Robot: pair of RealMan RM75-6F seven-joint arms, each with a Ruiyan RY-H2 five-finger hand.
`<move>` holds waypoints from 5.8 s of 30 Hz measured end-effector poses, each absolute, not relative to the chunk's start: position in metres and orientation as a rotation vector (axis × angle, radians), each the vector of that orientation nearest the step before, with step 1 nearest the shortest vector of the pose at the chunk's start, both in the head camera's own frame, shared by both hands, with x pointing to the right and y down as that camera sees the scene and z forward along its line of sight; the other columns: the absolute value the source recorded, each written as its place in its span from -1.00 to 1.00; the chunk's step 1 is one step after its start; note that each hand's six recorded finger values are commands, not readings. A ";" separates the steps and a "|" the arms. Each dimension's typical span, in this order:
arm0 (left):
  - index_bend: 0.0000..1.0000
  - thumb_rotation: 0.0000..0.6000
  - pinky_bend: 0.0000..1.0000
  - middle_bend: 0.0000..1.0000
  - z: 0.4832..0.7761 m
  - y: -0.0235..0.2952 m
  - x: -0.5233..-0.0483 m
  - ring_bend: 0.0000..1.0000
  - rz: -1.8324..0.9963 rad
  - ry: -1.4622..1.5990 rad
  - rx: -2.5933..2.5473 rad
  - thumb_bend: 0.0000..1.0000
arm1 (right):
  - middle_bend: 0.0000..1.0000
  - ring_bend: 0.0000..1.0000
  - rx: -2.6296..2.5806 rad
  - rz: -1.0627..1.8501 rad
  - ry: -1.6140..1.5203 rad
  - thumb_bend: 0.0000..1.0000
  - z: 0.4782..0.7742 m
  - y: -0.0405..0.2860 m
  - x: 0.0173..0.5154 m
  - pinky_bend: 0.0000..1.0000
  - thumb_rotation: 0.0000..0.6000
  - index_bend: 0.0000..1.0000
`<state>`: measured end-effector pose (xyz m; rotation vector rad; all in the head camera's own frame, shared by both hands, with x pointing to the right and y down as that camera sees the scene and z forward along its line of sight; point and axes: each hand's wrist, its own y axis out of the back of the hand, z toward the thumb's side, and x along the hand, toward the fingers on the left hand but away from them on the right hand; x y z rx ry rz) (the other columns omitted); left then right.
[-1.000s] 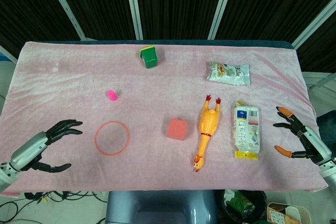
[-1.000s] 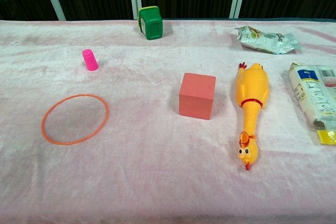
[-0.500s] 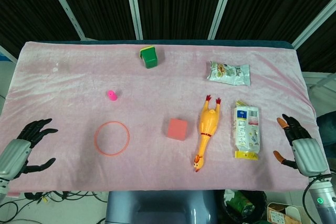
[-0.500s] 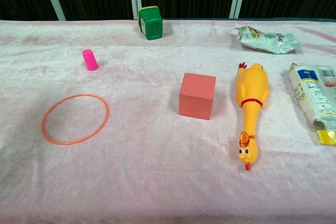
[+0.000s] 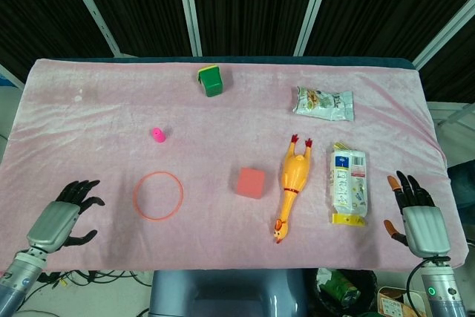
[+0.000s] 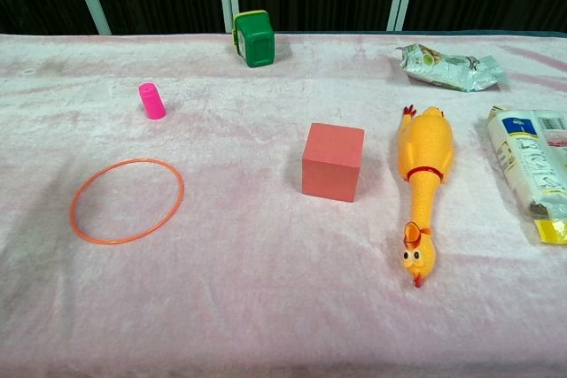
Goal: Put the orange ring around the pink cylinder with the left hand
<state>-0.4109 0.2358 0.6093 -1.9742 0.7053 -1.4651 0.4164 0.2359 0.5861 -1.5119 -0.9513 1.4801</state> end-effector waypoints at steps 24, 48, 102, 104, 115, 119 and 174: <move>-0.08 1.00 -1.00 -0.85 0.690 0.225 -0.354 -1.00 -1.473 0.560 -1.994 -0.35 | -1.00 -1.00 -1.515 1.497 -0.993 -0.65 0.587 0.233 0.430 -0.63 1.00 -1.00; -0.02 1.00 -1.00 -0.84 0.710 0.226 -0.329 -1.00 -1.444 0.435 -1.979 -0.30 | -1.00 -1.00 -1.504 1.509 -1.020 -0.64 0.586 0.230 0.436 -0.63 1.00 -1.00; 0.16 1.00 -1.00 -0.83 0.714 0.228 -0.327 -1.00 -1.459 0.371 -1.942 -0.15 | -1.00 -1.00 -1.506 1.492 -1.032 -0.64 0.583 0.229 0.435 -0.63 1.00 -1.00; 0.16 1.00 -1.00 -0.83 0.714 0.228 -0.327 -1.00 -1.464 0.371 -1.954 -0.14 | -1.00 -1.00 -1.506 1.492 -1.031 -0.64 0.583 0.229 0.434 -0.63 1.00 -1.00; 0.16 1.00 -1.00 -0.83 0.694 0.193 -0.326 -1.00 -1.481 0.454 -2.076 -0.14 | -1.00 -1.00 -1.504 1.494 -1.032 -0.64 0.582 0.230 0.435 -0.63 1.00 -1.00; 0.16 1.00 -1.00 -0.83 0.678 0.161 -0.331 -1.00 -1.479 0.509 -2.054 -0.14 | -1.00 -1.00 -1.507 1.500 -1.024 -0.64 0.584 0.231 0.433 -0.63 1.00 -1.00; -0.06 1.00 -1.00 -0.86 0.746 0.039 -0.305 -1.00 -1.766 0.606 -2.247 -0.37 | -1.00 -1.00 -1.504 1.526 -1.025 -0.64 0.587 0.229 0.437 -0.63 1.00 -1.00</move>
